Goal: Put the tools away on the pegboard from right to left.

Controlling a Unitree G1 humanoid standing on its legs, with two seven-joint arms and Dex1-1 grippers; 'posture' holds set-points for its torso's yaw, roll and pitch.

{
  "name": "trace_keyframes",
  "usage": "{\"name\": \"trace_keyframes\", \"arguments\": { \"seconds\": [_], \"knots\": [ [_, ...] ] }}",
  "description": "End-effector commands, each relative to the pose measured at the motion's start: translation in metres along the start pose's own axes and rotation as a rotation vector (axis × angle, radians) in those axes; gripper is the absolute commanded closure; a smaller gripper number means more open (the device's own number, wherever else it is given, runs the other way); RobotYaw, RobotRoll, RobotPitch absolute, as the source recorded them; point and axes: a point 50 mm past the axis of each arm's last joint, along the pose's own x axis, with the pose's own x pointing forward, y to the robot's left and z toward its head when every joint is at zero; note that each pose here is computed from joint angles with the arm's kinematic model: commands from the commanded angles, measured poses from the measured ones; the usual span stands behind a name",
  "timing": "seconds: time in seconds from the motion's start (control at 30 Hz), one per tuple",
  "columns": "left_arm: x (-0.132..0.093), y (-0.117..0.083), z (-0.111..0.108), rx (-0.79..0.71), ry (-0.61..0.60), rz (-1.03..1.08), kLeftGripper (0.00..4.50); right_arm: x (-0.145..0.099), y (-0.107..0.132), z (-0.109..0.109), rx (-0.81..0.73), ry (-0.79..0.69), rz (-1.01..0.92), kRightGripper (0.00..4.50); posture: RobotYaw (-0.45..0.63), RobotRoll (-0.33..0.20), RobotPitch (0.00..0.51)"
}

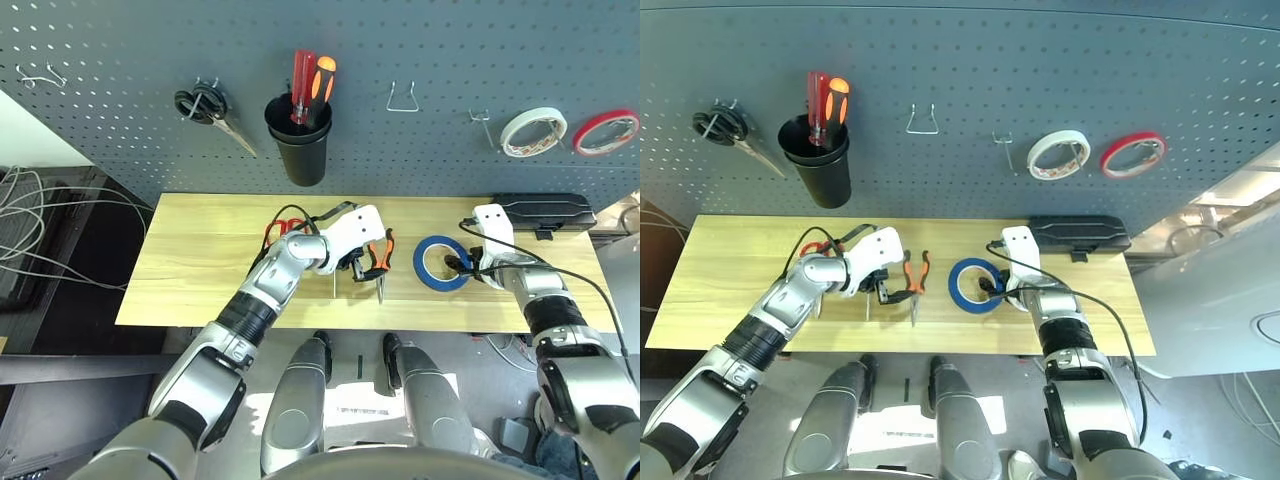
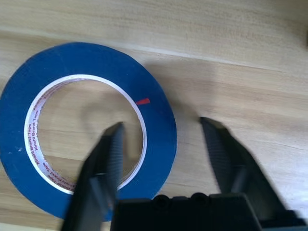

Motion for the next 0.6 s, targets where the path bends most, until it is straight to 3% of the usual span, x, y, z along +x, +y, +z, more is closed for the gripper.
{"name": "trace_keyframes", "arguments": {
  "seconds": [0.03, 0.17, 0.4, 0.6],
  "knots": [
    [0.001, -0.006, -0.006, -0.012, 0.018, -0.012, 0.00, 0.004, 0.007, -0.019, 0.008, 0.090, 0.022, 2.47, 0.10, 0.000, 0.290],
    [-0.001, -0.005, -0.006, -0.019, -0.003, 0.019, 0.00, -0.002, 0.006, -0.011, -0.020, 0.041, 0.017, 3.78, 0.10, 0.000, 0.281],
    [-0.011, 0.006, 0.010, -0.018, -0.154, 0.177, 0.00, -0.040, -0.003, 0.009, -0.168, -0.213, -0.022, 3.80, 0.11, 0.000, 0.278],
    [-0.019, 0.010, 0.025, -0.010, -0.314, 0.251, 0.00, -0.087, 0.002, 0.013, -0.515, -0.535, -0.067, 3.80, 0.08, 0.000, 0.280]
  ]
}}
